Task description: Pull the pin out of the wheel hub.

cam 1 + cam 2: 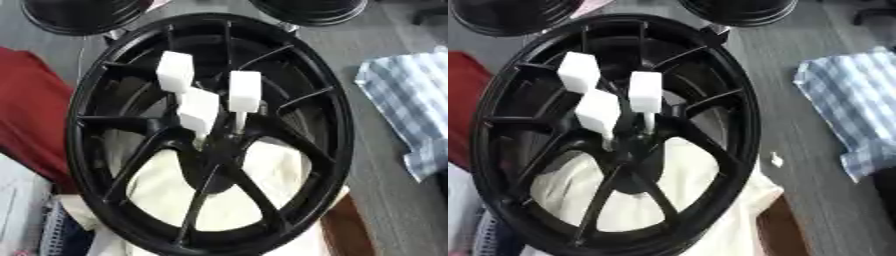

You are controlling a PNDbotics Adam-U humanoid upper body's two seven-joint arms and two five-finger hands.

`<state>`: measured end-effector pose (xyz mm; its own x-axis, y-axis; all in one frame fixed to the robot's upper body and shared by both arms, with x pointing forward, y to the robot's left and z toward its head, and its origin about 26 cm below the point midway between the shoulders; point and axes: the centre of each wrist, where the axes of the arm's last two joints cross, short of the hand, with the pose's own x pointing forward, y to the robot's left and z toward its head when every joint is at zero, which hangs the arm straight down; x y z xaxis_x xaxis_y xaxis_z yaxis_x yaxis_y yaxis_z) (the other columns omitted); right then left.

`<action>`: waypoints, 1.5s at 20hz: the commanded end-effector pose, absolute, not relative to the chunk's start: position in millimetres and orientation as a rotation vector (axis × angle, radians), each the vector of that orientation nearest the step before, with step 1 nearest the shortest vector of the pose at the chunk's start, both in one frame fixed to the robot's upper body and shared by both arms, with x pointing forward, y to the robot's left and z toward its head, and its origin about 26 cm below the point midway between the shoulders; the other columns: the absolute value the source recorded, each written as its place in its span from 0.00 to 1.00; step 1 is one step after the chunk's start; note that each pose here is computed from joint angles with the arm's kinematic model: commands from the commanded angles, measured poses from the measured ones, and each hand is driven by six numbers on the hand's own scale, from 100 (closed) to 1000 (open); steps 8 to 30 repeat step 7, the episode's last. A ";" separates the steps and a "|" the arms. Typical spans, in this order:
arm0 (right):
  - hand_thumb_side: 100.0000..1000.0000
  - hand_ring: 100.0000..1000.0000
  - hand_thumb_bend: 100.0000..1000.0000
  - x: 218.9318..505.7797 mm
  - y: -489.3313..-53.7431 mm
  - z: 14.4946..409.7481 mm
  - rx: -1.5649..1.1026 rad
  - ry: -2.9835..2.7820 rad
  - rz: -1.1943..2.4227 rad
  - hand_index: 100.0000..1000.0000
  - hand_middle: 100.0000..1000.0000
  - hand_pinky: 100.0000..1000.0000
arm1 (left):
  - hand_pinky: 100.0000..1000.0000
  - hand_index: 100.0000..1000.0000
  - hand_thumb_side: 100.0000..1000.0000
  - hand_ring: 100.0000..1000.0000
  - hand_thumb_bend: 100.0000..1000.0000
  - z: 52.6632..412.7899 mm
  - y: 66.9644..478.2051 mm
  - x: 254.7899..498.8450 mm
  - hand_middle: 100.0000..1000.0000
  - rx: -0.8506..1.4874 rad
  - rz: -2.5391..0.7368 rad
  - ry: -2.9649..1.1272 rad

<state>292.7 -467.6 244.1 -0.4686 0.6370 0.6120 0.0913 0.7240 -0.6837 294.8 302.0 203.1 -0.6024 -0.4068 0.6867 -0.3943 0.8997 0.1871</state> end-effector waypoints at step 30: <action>0.51 1.00 0.00 302.1 -365.1 275.6 -0.171 -2.356 0.946 0.77 0.65 1.00 | 0.60 0.67 0.55 0.50 0.00 216.3 292.3 296.0 0.52 0.501 -0.054 -2.332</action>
